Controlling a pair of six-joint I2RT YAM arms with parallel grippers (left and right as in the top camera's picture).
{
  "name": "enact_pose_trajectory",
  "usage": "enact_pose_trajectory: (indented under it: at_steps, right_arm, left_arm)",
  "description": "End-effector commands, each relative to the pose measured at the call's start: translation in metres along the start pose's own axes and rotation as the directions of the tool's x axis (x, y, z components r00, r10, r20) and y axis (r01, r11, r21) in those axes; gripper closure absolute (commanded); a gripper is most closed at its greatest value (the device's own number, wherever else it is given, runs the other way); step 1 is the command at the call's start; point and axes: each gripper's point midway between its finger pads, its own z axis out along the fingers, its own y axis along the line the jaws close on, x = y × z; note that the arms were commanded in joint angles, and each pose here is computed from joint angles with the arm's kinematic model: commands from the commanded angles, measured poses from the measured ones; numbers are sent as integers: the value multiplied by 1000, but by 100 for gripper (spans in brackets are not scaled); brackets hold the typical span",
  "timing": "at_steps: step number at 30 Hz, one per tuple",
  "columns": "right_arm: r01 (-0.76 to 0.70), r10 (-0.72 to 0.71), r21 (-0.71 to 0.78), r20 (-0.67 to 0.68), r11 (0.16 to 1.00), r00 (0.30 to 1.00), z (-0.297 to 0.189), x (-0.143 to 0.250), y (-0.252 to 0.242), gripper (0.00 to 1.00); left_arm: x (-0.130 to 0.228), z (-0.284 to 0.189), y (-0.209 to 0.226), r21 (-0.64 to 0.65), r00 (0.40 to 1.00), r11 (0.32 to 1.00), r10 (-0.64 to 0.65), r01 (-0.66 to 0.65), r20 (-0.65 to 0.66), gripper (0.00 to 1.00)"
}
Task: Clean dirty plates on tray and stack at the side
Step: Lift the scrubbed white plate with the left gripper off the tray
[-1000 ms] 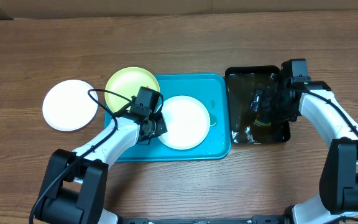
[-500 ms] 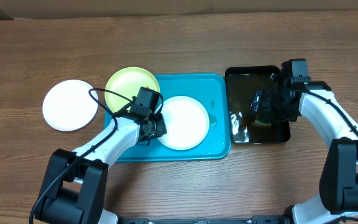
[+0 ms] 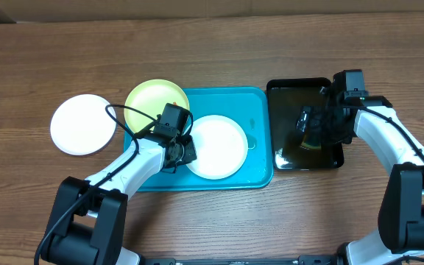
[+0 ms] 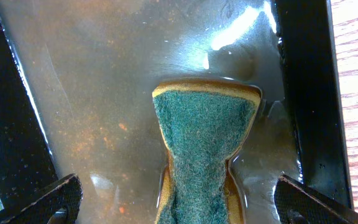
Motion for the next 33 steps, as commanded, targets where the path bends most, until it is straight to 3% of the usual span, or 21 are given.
enact_pose_trajectory:
  at_steps: [1,10,14,19,27,33]
  right_arm:
    - [-4,4,7,1,1000,1000,2,0,-2,0]
    - [-4,4,7,1,1000,1000,2,0,-2,0]
    - [-4,4,7,1,1000,1000,2,0,-2,0]
    - [-4,4,7,1,1000,1000,2,0,-2,0]
    - [-4,4,7,1,1000,1000,2,0,-2,0]
    - [-4,4,7,1,1000,1000,2,0,-2,0]
  left_arm:
    - [11,7,6,-27,999,999,16,-17,-35,96]
    - [4,-7,-6,13,999,999,34,-33,-35,96]
    - [-25,-41,-24,63,997,997,42,-46,72,96]
    - [-62,-92,-29,32,972,998,52,-61,228,96]
    - [-90,-145,-31,-218,905,966,212,-138,370,96]
    - [-92,-182,-57,-451,764,871,424,-197,487,96]
